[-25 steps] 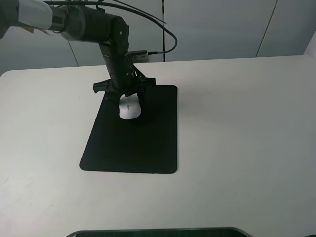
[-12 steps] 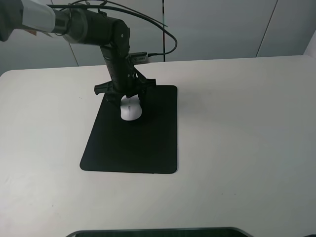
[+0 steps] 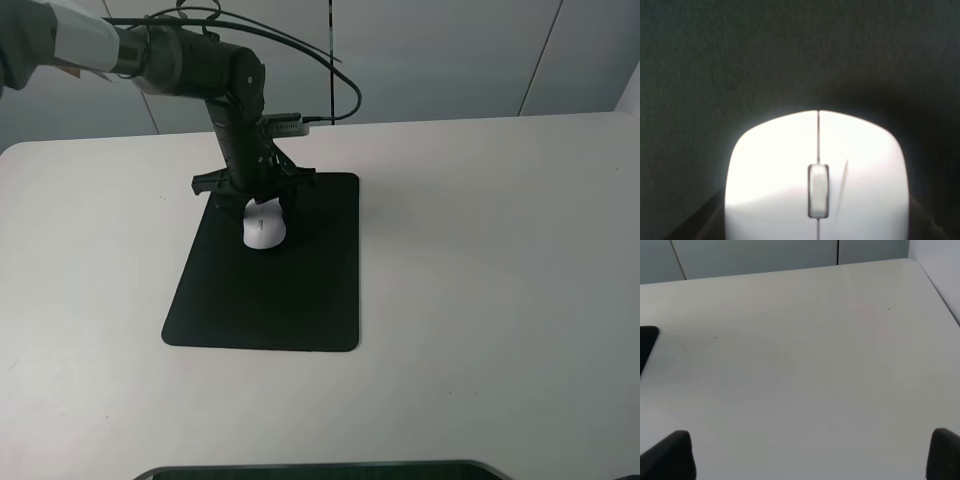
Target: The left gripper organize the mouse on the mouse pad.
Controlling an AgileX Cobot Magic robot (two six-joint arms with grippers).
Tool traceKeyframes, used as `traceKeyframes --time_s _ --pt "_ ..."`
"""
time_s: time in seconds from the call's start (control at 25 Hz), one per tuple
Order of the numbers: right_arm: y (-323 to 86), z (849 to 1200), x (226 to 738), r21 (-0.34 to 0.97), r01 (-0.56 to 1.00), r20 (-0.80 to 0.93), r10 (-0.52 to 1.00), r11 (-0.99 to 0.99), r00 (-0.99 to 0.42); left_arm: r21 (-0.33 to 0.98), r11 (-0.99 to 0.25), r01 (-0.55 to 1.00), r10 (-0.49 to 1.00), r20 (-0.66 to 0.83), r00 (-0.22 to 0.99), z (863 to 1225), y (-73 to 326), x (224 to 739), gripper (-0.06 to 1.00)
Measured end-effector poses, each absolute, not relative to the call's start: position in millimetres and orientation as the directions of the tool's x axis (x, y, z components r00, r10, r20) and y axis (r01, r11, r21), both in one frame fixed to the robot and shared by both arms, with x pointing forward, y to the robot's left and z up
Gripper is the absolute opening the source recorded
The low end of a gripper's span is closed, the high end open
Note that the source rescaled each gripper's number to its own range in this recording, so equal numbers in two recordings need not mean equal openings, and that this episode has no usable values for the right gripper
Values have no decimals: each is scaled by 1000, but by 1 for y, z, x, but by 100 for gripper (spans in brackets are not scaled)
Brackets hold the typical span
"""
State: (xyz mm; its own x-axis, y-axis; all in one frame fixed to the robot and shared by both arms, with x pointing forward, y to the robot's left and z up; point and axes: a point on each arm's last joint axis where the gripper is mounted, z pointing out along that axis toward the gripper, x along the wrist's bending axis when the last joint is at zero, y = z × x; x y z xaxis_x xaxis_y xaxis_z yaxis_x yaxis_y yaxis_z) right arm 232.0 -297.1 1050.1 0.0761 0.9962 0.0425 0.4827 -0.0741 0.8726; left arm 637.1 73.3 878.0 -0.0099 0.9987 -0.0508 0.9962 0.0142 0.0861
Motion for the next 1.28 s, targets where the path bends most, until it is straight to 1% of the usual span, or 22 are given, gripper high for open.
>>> traceKeyframes --time_s 0.24,0.32,0.36,0.56,0.6,0.64,0.72,1.0,1.28 --pt "-297 1050 232 873 483 42 996 -74 76 89 -36 995 998 -46 40 878 73 637 28" --pt "-297 1050 232 873 483 42 996 -74 76 89 -44 995 998 -46 48 878 73 637 38" --pt "-297 1050 232 873 483 42 996 -74 76 89 -49 995 998 -45 53 878 73 637 44" --pt "-297 1050 232 873 483 42 996 -74 76 87 -94 992 994 -45 98 878 71 636 82" --pt "-297 1050 232 873 483 42 996 -74 76 86 -108 990 993 -44 112 878 70 635 87" --pt "-297 1050 232 873 483 42 996 -74 76 80 -125 989 991 -46 129 878 69 634 89" --pt "-297 1050 232 873 483 42 996 -74 76 74 -150 986 987 -51 155 882 68 632 91" --pt "-297 1050 232 873 483 44 996 -76 77 91 -176 980 981 -62 182 913 69 628 91" --pt "-297 1050 232 873 483 44 996 -76 77 93 -194 977 980 -27 197 958 73 627 91"
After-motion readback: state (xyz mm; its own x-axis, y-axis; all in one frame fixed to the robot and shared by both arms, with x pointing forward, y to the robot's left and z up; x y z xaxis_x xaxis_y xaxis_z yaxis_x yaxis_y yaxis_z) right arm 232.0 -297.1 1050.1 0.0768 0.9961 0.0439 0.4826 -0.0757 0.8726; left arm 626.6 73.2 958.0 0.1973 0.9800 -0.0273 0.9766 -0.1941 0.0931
